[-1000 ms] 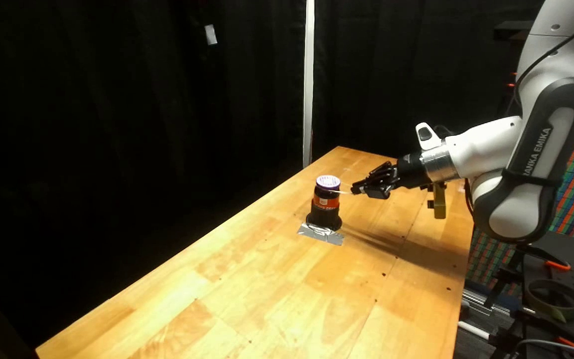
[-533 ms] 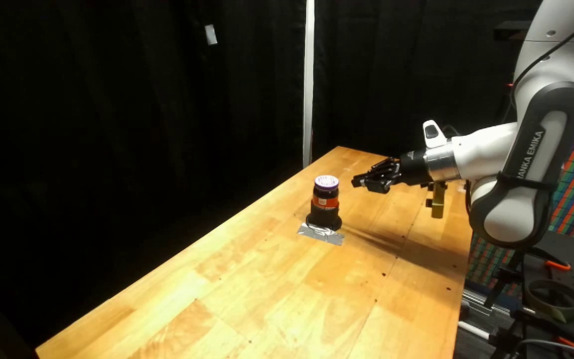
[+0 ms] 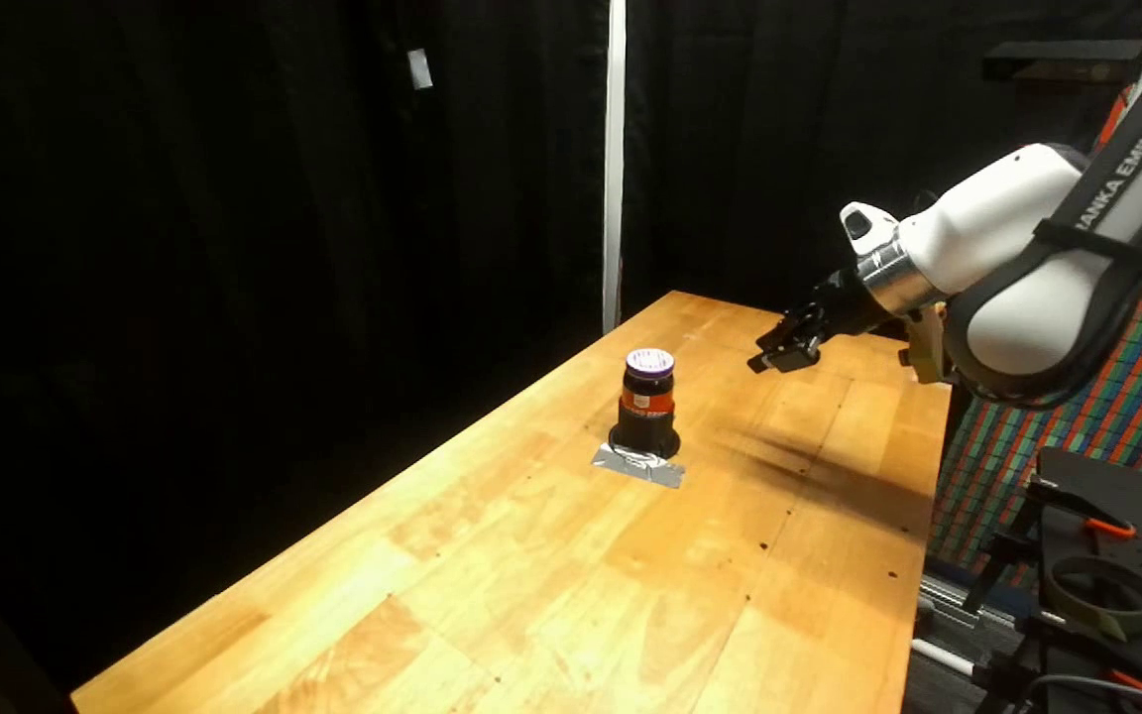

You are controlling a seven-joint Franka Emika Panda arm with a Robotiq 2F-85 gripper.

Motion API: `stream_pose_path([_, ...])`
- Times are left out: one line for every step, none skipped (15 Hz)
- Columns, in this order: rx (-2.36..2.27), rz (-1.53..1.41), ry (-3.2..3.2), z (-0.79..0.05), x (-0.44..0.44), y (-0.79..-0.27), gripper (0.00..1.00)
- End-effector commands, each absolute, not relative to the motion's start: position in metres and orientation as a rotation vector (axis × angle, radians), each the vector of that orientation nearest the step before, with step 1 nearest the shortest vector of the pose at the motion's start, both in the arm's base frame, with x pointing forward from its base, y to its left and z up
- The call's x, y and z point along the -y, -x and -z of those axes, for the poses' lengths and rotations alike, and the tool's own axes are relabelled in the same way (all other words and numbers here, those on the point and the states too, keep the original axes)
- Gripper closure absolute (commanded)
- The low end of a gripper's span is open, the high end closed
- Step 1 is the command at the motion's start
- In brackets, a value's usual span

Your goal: Put a rubber band around the cup

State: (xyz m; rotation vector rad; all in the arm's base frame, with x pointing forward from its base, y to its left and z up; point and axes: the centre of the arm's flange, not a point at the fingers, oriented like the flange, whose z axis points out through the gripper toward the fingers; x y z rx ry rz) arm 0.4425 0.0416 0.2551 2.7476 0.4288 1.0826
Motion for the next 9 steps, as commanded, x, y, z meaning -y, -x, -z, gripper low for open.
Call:
stream_pose_path([-0.48,-0.794,-2.771,-0.334,-0.043,-0.446,0.21])
stream_pose_path([-0.506,-0.717,-2.795,-0.338,-0.036,-0.446,0.12])
stream_pose_path([-0.54,-0.644,-2.819,-0.339,-0.026,-0.445,0.06])
stream_pose_path([-0.575,-0.573,-2.838,-0.336,-0.016,-0.445,0.01])
stream_pose_path([-0.607,-0.503,-2.849,-0.331,-0.005,-0.444,0.0])
stream_pose_path([-0.645,-0.448,-2.855,-0.323,0.005,-0.443,0.0])
stream_pose_path([-0.665,-0.409,-2.856,-0.315,0.014,-0.442,0.0])
stream_pose_path([-0.696,-0.367,-2.85,-0.308,0.021,-0.442,0.0])
stream_pose_path([-0.721,-0.331,-2.841,-0.302,0.026,-0.443,0.0])
